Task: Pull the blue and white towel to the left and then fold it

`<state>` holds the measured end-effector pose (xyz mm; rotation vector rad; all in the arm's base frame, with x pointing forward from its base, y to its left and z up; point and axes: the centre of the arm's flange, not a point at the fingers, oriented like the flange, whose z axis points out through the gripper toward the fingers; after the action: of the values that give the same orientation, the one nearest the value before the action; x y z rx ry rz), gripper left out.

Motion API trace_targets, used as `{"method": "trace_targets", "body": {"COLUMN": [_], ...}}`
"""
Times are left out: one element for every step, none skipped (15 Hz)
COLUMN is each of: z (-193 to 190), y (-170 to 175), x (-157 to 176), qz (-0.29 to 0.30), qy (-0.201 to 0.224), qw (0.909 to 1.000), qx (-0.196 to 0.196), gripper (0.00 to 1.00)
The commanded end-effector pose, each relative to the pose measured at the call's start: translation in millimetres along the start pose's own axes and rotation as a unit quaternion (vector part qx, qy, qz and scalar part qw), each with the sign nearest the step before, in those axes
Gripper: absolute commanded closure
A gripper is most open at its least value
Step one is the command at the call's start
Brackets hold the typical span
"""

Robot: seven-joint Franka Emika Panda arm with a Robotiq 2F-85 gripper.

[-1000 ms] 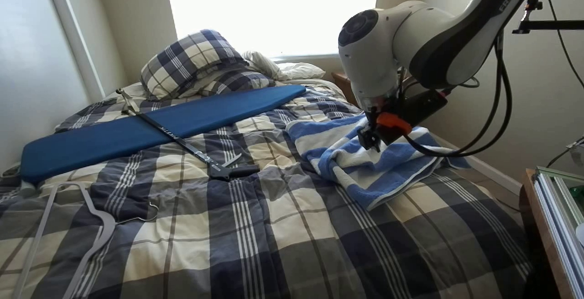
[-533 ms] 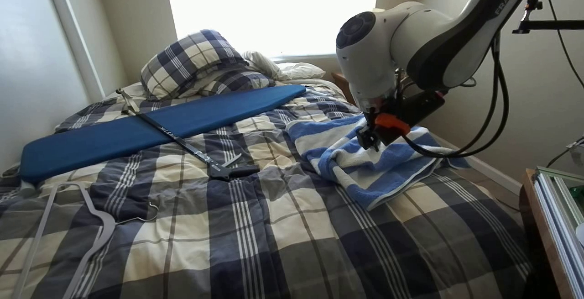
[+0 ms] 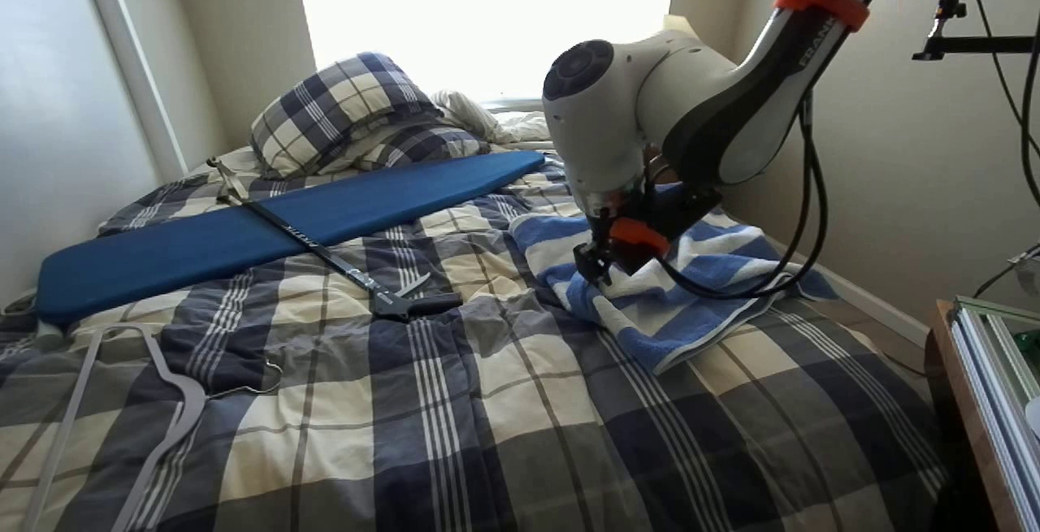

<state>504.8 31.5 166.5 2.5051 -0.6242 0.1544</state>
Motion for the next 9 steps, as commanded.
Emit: {"method": "trace_targets", "body": {"z": [22, 27, 32, 36, 42, 47, 52, 56, 60], "y": [-34, -40, -47, -52, -57, -61, -64, -66, -67], "x": [29, 33, 37, 39, 42, 43, 44, 45, 46], "qz": [-0.002, 0.000, 0.001, 0.003, 0.001, 0.001, 0.003, 0.003, 0.004], "qy": [-0.010, -0.010, -0.010, -0.011, -0.017, -0.024, -0.030, -0.038, -0.040], "qw": [0.9993, 0.9990, 0.9987, 0.9984, 0.9987, 0.9989, 0.9989, 0.9986, 0.9985], "qx": [0.036, 0.044, 0.050, 0.055, 0.048, 0.040, 0.035, 0.038, 0.038], "gripper": [0.00, 0.00, 0.00, 0.00, 0.00, 0.00, 0.00, 0.00, 0.00]}}
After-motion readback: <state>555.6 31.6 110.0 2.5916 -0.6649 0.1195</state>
